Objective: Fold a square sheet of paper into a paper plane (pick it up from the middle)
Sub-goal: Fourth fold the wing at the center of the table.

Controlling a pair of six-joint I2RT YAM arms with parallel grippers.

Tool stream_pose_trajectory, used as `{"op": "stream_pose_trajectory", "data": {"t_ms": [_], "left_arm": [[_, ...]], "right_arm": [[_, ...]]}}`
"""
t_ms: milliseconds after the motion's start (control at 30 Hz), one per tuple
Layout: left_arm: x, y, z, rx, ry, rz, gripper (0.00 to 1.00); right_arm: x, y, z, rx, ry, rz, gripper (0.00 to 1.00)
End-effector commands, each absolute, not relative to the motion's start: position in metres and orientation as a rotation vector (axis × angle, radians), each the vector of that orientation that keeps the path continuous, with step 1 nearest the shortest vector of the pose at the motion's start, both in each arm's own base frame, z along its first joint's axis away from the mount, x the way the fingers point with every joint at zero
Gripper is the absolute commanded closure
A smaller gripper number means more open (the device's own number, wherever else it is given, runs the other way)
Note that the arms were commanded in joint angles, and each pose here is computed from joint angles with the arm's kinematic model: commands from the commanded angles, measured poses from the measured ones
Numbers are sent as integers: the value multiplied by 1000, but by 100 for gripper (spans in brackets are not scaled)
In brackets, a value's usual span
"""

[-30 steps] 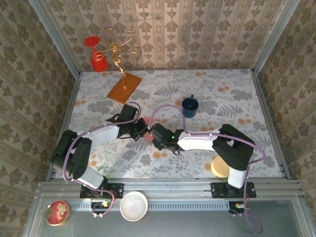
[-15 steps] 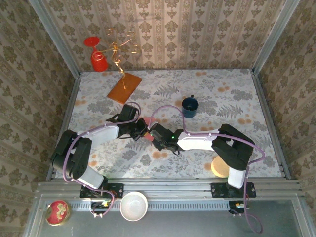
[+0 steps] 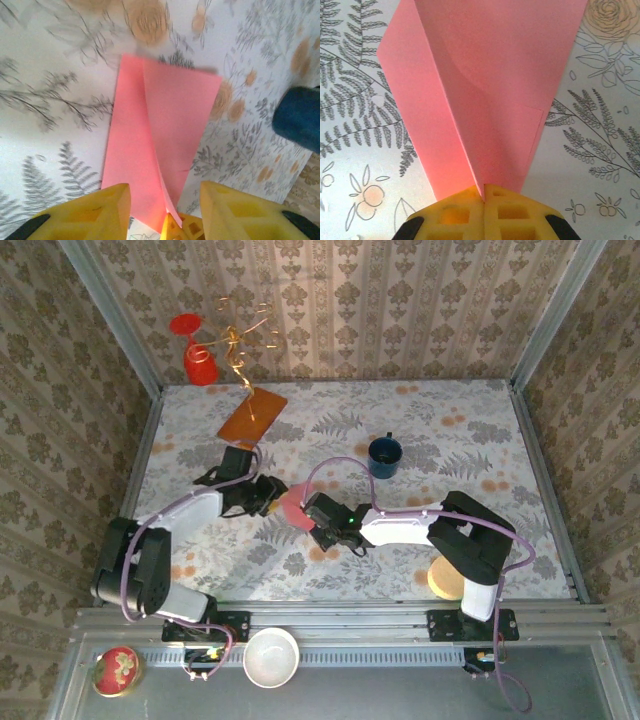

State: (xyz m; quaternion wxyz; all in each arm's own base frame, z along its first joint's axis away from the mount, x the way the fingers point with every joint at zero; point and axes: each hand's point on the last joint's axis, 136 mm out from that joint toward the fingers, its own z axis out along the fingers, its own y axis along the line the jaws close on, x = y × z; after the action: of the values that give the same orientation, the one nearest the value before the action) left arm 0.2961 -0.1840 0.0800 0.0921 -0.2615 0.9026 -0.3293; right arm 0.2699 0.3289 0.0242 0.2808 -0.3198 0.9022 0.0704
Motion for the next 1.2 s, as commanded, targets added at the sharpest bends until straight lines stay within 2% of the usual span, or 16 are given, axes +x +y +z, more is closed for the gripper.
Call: {"op": "stream_pose_trajectory", "data": {"t_ms": [0, 533, 867, 1167], "left_arm": [[287, -167, 79, -777, 2683, -920, 56], [259, -138, 72, -846, 2623, -830, 50], [249, -167, 73, -726, 2635, -892, 49], [243, -214, 67, -595, 2642, -1029, 59]], "right_arm": [[260, 333, 19, -928, 2440, 224, 94], [237, 345, -1, -870, 2631, 533, 95], [239, 335, 9, -700, 2687, 730, 95], [238, 323, 9, -591, 2730, 828, 95]]}}
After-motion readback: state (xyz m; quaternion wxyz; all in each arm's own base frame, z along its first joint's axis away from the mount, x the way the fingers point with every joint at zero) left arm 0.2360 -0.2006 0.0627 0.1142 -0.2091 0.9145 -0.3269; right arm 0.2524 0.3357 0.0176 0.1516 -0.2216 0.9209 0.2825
